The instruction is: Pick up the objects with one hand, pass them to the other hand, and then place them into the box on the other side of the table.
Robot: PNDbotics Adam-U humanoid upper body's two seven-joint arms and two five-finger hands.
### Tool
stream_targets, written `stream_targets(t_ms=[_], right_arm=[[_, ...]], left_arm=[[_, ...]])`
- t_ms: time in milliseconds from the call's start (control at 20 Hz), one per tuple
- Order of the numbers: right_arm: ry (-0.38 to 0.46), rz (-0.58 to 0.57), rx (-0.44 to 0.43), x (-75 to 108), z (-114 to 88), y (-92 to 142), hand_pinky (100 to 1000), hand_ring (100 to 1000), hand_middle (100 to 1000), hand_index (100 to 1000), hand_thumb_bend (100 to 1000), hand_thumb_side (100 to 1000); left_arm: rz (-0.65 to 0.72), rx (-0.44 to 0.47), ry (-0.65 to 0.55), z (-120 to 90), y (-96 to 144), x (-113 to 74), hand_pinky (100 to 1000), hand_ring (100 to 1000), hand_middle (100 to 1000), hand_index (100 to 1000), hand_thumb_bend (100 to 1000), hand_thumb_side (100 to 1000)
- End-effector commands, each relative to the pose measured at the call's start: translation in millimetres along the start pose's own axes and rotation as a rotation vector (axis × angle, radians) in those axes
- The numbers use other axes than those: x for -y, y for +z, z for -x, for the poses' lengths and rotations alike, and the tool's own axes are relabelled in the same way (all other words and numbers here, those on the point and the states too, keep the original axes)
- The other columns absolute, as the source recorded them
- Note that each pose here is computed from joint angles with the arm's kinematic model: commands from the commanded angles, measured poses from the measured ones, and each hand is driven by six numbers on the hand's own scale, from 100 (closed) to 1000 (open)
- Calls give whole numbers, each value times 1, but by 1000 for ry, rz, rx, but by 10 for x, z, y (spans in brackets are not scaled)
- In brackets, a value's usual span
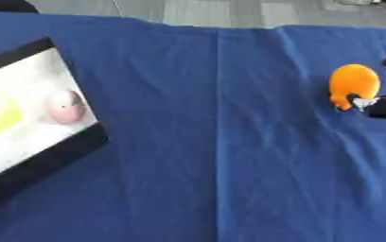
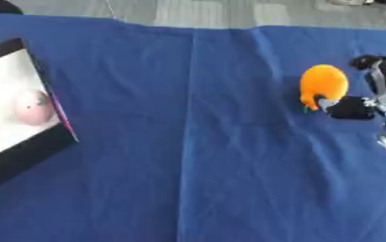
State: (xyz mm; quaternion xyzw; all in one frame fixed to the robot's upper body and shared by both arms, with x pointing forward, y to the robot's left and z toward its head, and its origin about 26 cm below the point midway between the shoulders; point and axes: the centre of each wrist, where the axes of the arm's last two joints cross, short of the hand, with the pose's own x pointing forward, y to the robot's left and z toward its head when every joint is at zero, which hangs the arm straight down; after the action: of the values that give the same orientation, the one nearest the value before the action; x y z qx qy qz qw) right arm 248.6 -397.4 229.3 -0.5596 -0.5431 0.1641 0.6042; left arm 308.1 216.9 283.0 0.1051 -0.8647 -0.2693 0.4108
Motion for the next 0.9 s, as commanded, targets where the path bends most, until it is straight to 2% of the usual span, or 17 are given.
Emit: stream_targets(t_ms=[50,350,900], right_arm=[[-5,43,6,50,-48,-1,812,802,791,827,374,293],[-47,31,-3,11,-43,13,808,800,790,829,378,295],[-55,30,-19,-42,-43,32,807,799,790,834,379,303]], left_arm=[[-14,28,-18,-63,-10,-53,763,675,640,776,100,637],[-14,26,-15,-59,-8,-44,764,676,641,774,100,637],[-12,31,-11,-59,-11,-21,766,678,642,773,100,643]])
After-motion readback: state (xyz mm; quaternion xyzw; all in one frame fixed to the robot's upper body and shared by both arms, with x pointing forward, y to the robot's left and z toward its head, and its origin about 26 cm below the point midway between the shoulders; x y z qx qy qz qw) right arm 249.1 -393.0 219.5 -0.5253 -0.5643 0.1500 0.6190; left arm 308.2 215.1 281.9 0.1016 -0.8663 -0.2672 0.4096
